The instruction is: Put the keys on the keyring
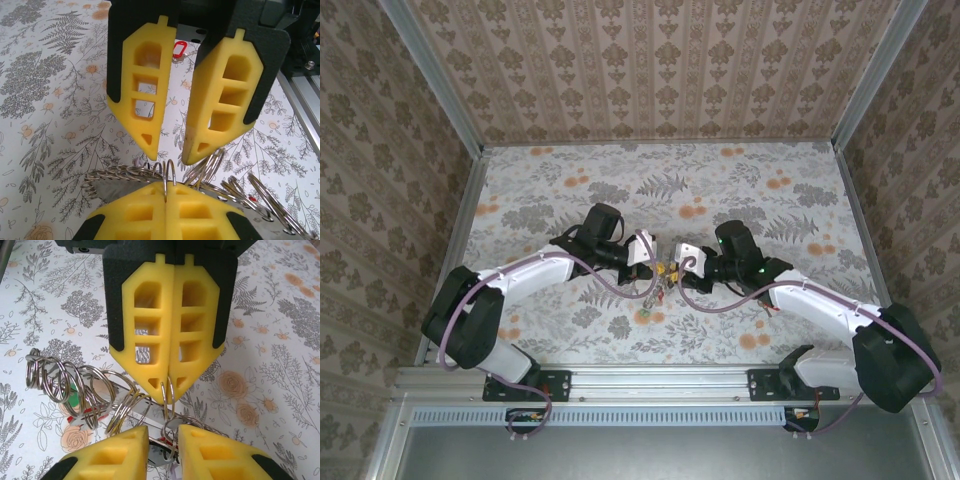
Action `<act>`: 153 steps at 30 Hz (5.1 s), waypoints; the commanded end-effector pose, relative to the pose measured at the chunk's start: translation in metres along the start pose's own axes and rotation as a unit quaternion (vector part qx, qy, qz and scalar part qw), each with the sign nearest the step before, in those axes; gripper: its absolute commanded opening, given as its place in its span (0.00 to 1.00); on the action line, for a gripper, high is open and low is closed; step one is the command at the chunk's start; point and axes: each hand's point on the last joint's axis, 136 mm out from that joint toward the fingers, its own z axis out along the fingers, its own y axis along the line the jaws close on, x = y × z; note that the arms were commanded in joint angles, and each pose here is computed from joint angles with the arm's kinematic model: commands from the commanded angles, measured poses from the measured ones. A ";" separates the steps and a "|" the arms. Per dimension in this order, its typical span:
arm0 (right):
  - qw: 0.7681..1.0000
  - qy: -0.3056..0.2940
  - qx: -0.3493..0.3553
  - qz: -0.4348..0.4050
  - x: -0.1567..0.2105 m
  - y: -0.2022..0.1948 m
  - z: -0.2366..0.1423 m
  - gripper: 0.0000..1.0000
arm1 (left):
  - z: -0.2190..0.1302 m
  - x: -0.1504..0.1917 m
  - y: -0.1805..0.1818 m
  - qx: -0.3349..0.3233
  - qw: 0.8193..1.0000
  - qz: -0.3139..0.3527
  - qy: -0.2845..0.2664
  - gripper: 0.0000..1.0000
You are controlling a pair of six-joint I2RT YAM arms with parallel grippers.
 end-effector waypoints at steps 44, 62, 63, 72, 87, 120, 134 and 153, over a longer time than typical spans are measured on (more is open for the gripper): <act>1.000 0.001 -0.022 -0.018 -0.021 0.003 -0.010 0.28 | 0.003 -0.012 -0.015 0.066 0.997 -0.029 -0.004 0.00; 0.999 -0.005 -0.034 0.026 -0.015 0.014 -0.010 0.30 | 0.006 -0.010 -0.015 0.076 0.996 -0.046 0.001 0.00; 0.999 -0.007 -0.035 0.029 -0.016 0.014 -0.010 0.29 | 0.006 -0.010 -0.015 0.076 0.996 -0.046 0.001 0.00; 0.999 -0.006 -0.029 0.037 -0.013 0.013 -0.008 0.27 | 0.005 -0.011 -0.014 0.076 0.996 -0.044 0.000 0.00; 0.999 -0.007 -0.032 0.039 -0.012 0.006 0.006 0.14 | 0.005 -0.014 -0.014 0.076 0.996 -0.040 -0.004 0.00; 0.995 -0.060 -0.016 0.074 -0.008 0.002 0.004 0.00 | -0.002 -0.008 -0.003 0.040 0.997 -0.042 -0.049 0.00; 0.987 -0.040 0.109 0.115 -0.005 -0.025 -0.029 0.30 | -0.004 -0.004 0.003 0.010 0.999 -0.024 -0.030 0.00; 0.616 0.088 0.464 0.630 0.132 -0.066 -0.165 0.27 | 0.000 -0.010 -0.003 0.014 1.000 0.003 0.001 0.00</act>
